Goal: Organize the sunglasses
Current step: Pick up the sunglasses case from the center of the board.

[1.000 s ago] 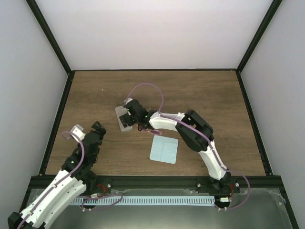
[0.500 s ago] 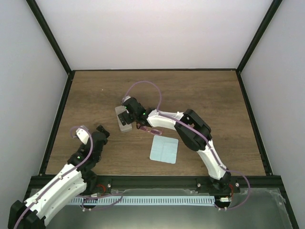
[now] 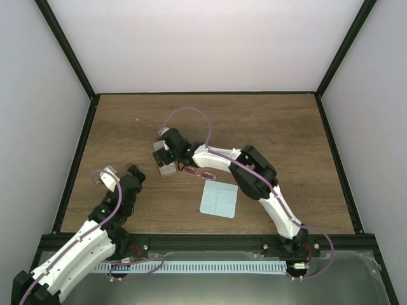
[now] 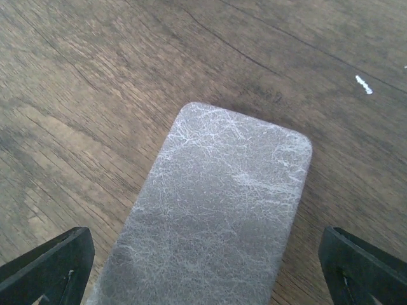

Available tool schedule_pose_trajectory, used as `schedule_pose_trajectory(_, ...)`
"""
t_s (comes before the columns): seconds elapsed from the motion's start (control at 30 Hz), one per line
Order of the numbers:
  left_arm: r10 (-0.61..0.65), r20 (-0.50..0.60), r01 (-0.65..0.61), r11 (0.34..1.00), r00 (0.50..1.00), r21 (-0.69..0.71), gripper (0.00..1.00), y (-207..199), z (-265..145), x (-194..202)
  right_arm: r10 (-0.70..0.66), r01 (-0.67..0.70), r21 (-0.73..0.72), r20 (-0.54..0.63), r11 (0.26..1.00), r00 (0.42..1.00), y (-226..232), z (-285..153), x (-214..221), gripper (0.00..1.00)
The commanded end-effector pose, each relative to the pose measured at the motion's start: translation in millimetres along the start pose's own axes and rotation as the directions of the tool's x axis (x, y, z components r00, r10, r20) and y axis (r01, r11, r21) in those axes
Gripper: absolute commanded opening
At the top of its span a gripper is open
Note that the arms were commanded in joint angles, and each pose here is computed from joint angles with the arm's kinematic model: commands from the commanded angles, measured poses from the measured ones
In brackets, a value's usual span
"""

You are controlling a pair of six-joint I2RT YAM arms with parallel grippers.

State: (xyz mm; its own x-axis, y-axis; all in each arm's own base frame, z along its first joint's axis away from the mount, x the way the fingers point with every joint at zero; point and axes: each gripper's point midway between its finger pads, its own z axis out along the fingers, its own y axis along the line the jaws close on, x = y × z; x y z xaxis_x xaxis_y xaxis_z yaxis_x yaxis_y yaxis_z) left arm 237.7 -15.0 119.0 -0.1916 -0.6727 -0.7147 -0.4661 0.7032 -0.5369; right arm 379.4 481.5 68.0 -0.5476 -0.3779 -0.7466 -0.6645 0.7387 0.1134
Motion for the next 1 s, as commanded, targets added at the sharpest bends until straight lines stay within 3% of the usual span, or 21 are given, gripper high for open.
schedule_pose_trajectory(0.0,0.002,0.022,-0.002,1.0,1.0,-0.006,1.0,-0.4,1.9,-3.3,-0.012,0.012,-0.011,-0.034,1.0,0.999,9.1,8.9,5.0,1.0)
schedule_pose_trajectory(0.27,0.001,0.026,-0.001,1.0,1.0,-0.004,1.0,-1.1,1.9,-4.3,-0.002,0.005,0.067,-0.039,0.998,0.999,2.4,10.5,5.0,0.98)
schedule_pose_trajectory(0.6,0.007,0.023,-0.007,1.0,1.0,-0.008,1.0,0.4,1.7,-3.4,0.018,-0.015,0.086,-0.026,0.996,1.0,-1.4,5.6,3.2,0.72)
schedule_pose_trajectory(0.97,0.009,0.019,-0.008,1.0,1.0,-0.006,1.0,0.0,1.7,-2.8,0.032,-0.032,0.105,-0.001,0.994,0.999,-6.6,-4.3,1.9,0.63)
